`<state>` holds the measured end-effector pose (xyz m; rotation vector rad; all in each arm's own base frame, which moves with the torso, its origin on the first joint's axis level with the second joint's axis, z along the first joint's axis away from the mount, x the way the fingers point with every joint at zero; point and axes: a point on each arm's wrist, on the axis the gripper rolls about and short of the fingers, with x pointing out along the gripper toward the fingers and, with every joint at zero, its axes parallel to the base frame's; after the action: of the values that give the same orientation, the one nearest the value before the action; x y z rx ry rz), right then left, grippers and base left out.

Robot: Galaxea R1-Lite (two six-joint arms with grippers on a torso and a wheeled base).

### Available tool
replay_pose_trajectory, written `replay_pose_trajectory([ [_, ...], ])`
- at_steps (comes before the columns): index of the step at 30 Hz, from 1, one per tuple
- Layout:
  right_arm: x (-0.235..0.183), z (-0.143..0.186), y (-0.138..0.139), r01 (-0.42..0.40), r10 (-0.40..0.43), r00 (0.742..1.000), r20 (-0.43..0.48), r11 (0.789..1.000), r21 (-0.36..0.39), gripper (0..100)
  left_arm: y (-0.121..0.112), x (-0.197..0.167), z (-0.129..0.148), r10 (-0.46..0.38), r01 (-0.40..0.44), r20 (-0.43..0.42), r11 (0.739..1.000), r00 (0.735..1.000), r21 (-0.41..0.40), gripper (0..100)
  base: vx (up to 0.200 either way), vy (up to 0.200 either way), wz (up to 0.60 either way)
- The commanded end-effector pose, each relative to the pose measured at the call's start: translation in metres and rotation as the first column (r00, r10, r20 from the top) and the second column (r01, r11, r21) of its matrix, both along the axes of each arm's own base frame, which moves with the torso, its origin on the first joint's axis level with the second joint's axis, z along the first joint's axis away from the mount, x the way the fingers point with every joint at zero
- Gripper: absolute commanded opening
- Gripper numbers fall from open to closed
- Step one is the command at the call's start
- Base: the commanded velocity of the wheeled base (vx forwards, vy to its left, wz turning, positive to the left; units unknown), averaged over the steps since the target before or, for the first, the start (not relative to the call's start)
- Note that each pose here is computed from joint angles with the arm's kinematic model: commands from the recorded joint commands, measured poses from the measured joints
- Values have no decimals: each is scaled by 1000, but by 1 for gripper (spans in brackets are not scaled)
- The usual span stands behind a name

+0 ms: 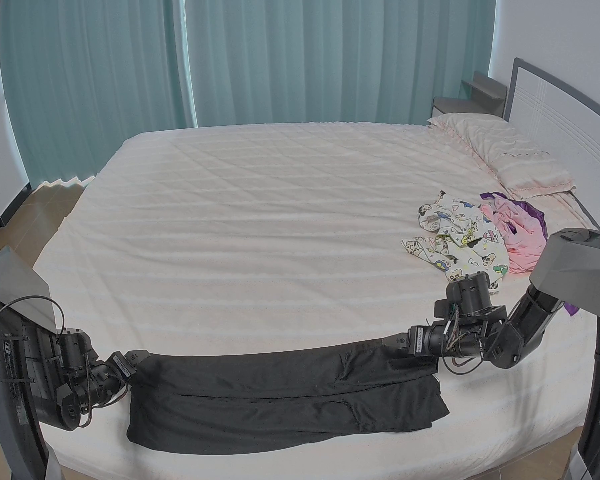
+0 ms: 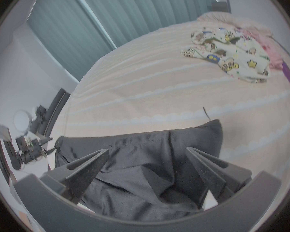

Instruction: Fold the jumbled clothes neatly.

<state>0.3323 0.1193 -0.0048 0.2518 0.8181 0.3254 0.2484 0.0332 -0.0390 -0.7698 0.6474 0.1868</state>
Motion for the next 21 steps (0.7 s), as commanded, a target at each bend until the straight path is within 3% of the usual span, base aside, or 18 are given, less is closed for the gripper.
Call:
replay_pose_trajectory([
  [1,18,-9,6,44,-40,997,-70,998,49,100,0,1,1,0,0,16,1000,1000,2,100,0,0,0],
  [10,19,-27,4,98,-88,985,-148,993,63,100,0,1,1,0,0,16,1000,1000,2,100,0,0,0],
  [14,28,-28,8,159,-139,977,-164,981,116,100,0,2,0,0,0,15,1000,1000,1,100,0,0,0],
  [15,31,-26,9,174,-152,975,-164,976,134,0,0,2,0,0,0,18,1000,1000,2,100,0,0,0],
  [21,32,-26,7,210,-181,967,-181,965,155,0,1,3,0,0,0,19,1000,1000,2,100,0,0,0],
])
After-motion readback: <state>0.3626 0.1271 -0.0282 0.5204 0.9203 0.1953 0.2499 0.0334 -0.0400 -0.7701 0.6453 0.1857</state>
